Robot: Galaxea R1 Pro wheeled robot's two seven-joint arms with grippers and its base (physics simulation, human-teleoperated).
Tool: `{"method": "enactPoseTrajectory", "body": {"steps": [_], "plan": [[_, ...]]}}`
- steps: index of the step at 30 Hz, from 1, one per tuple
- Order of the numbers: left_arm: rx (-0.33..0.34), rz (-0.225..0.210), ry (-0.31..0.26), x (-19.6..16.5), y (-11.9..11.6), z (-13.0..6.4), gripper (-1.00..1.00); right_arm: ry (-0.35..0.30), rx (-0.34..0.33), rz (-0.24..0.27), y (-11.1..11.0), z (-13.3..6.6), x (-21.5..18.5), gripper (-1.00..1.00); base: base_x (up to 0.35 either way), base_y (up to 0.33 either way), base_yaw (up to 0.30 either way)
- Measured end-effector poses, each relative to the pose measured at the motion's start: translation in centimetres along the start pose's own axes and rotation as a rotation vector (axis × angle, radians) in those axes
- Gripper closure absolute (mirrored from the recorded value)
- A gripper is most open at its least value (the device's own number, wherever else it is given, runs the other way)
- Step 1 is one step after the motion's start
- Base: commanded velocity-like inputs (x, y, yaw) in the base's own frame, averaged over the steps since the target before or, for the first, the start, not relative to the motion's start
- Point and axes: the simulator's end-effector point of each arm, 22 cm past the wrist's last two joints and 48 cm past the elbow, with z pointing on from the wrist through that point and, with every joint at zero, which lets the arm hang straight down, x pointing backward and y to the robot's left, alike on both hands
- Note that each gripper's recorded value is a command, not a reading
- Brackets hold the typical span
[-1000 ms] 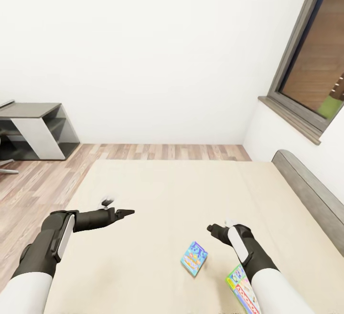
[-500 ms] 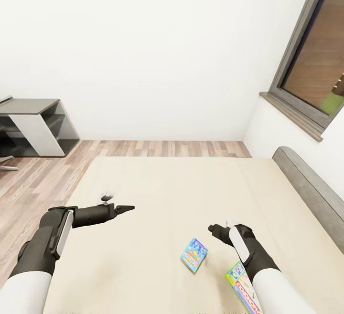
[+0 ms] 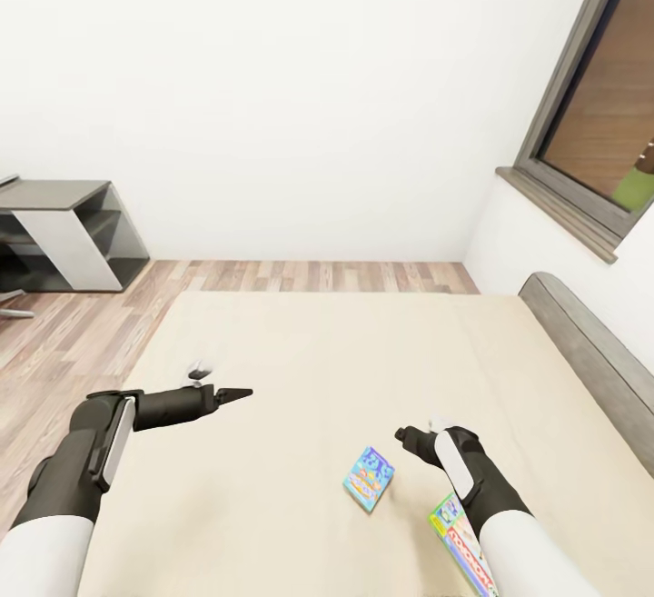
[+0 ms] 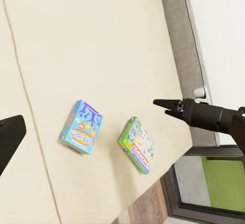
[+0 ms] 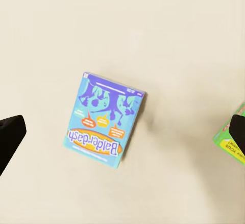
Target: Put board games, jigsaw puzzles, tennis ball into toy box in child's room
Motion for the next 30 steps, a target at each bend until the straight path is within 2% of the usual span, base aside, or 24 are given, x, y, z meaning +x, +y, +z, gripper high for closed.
{"method": "enactPoseTrajectory", "body": {"steps": [30], "plan": [[-0.004,-0.036,0.028,1.4,1.8,1.1,-1.00,0.045,0.020,0.004,-1.0,1.8,1.9,-1.00,0.000,0.000,0.000]]}}
